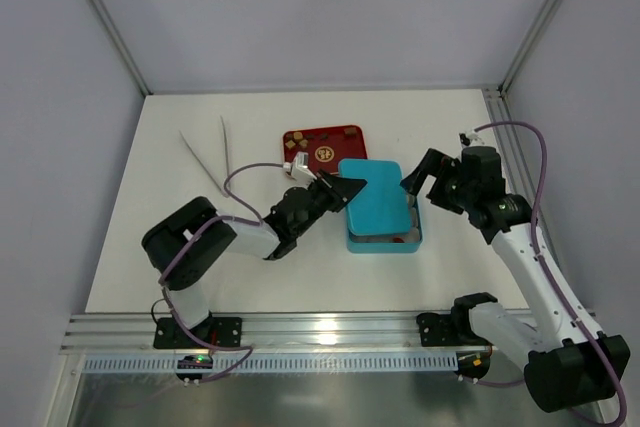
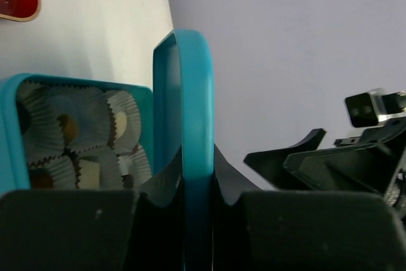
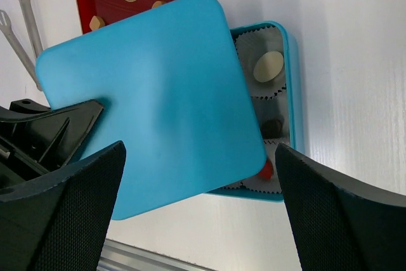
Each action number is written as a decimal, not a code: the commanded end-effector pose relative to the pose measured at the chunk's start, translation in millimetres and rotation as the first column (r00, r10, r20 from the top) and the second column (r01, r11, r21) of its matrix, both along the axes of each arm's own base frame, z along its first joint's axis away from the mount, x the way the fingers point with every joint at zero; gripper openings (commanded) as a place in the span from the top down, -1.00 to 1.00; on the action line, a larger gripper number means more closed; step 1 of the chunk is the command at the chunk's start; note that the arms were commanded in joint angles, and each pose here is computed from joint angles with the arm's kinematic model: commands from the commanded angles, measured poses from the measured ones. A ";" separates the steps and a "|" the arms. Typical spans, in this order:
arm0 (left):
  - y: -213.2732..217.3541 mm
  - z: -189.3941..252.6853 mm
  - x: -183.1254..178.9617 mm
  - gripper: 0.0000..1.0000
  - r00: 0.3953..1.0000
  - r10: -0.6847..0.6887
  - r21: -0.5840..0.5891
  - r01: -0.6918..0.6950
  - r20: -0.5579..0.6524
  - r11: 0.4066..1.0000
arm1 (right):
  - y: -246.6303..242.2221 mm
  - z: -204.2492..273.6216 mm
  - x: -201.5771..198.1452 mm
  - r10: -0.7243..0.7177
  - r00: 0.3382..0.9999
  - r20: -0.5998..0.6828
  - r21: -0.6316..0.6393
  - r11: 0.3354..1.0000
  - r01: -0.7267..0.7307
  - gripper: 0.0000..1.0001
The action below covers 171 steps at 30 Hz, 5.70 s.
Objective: Pack the chocolate
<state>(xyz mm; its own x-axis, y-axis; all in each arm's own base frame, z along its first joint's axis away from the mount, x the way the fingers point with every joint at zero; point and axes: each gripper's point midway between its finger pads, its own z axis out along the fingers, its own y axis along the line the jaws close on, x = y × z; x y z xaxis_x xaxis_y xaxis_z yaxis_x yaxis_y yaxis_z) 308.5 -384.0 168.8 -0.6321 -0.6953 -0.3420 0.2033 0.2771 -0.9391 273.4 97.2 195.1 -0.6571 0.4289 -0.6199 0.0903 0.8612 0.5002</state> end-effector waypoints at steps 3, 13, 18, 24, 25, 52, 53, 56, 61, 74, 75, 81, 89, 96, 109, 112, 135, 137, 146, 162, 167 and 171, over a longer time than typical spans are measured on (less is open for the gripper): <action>2.7 62.8 0.9 0.99 0.994 0.029 -0.298 0.004 0.105 0.954 | 3.2 0.0 12.0 0.024 0.998 0.054 0.009 1.000 -0.024 -1.00; -5.1 42.7 4.4 0.99 0.997 -0.045 -0.356 0.065 0.064 0.932 | 1.3 -26.2 18.3 0.005 1.000 0.010 0.003 1.000 -0.005 -0.99; -7.4 42.4 5.8 0.99 0.995 -0.074 -0.379 0.094 0.066 0.921 | 0.5 -37.2 18.8 -0.002 1.000 -0.010 -0.001 1.000 0.001 -0.99; -6.5 38.7 5.9 0.98 0.994 -0.094 -0.410 0.108 0.054 0.906 | 0.7 -46.9 19.3 -0.003 1.000 -0.028 0.000 1.000 0.003 -0.99; -7.6 36.8 5.4 0.98 0.994 -0.102 -0.409 0.113 0.049 0.906 | 1.2 -47.6 19.7 -0.001 1.000 -0.026 0.000 1.000 0.001 -0.99; 3.4 18.0 0.5 0.16 0.987 -0.159 -0.403 0.139 -0.017 0.905 | 2.8 -73.9 18.5 0.000 0.998 -0.069 0.007 1.000 0.000 -1.00; 5.0 19.4 1.0 0.14 0.988 -0.156 -0.404 0.137 -0.015 0.904 | 3.3 -74.4 18.0 -0.001 0.997 -0.072 0.010 1.000 0.002 -0.99; 7.3 19.9 1.0 0.08 0.987 -0.157 -0.402 0.139 -0.013 0.905 | 2.9 -74.8 18.8 -0.002 0.997 -0.072 0.009 1.000 0.002 -0.99; 12.1 13.9 1.7 0.00 0.986 -0.163 -0.397 0.138 -0.031 0.907 | 2.9 -76.4 18.7 -0.003 0.997 -0.075 0.009 1.000 0.003 -0.99; 25.4 7.3 4.4 -0.09 0.986 -0.157 -0.376 0.126 -0.053 0.918 | 2.3 -81.5 18.6 -0.003 0.996 -0.085 0.003 1.000 0.004 -0.99; 24.7 5.2 4.0 -0.10 0.985 -0.160 -0.368 0.128 -0.058 0.921 | 2.7 -81.8 18.1 -0.002 0.996 -0.086 0.003 1.000 0.002 -0.99; 20.2 -1.6 3.9 -0.05 0.979 -0.181 -0.319 0.144 -0.088 0.937 | 2.7 -85.3 18.2 -0.002 0.996 -0.094 0.002 1.000 0.002 -1.00; 23.3 -16.4 5.0 -0.01 0.975 -0.174 -0.266 0.132 -0.141 0.955 | 3.5 -88.2 18.4 0.002 0.995 -0.097 0.003 1.000 -0.002 -0.97; 23.8 -29.2 2.5 0.01 0.969 -0.173 -0.203 0.136 -0.178 0.970 | 2.9 -91.1 18.3 0.002 0.995 -0.102 0.001 1.000 -0.002 -0.96; 32.1 -43.9 -1.8 0.01 0.963 -0.163 -0.093 0.146 -0.213 0.985 | 3.2 -96.3 17.4 0.003 0.994 -0.111 0.000 1.000 -0.003 -0.95; 33.4 -49.5 -2.7 0.01 0.960 -0.159 -0.073 0.146 -0.230 0.987 | 3.2 -97.7 16.9 0.003 0.993 -0.114 -0.001 1.000 -0.003 -0.95; 33.6 -70.2 -5.3 0.07 0.935 -0.161 0.151 0.217 -0.316 0.964 | 2.2 -106.6 15.0 -0.001 0.992 -0.130 -0.003 1.000 0.000 -0.86; 33.7 -69.5 -5.3 0.07 0.936 -0.160 0.173 0.223 -0.314 0.959 | 2.0 -107.6 14.6 0.000 0.991 -0.132 -0.005 1.000 -0.001 -0.86; 37.4 -79.9 -7.4 0.07 0.925 -0.147 0.230 0.237 -0.351 0.944 | 2.1 -112.4 14.9 0.000 0.990 -0.140 -0.006 1.000 -0.001 -0.85; 20.4 -65.6 -8.9 0.07 0.927 -0.206 0.303 0.303 -0.313 0.904 | 2.9 -117.3 14.4 0.000 0.989 -0.148 -0.004 1.000 -0.001 -0.84; 15.0 -68.2 -16.8 0.07 0.915 -0.226 0.365 0.346 -0.333 0.865 | 4.2 -119.0 13.9 -0.002 0.989 -0.149 0.009 1.000 0.003 -0.82; 11.9 -67.8 -22.7 0.08 0.908 -0.236 0.386 0.368 -0.347 0.846 | 4.6 -121.5 12.4 -0.002 0.988 -0.155 0.012 1.000 0.003 -0.77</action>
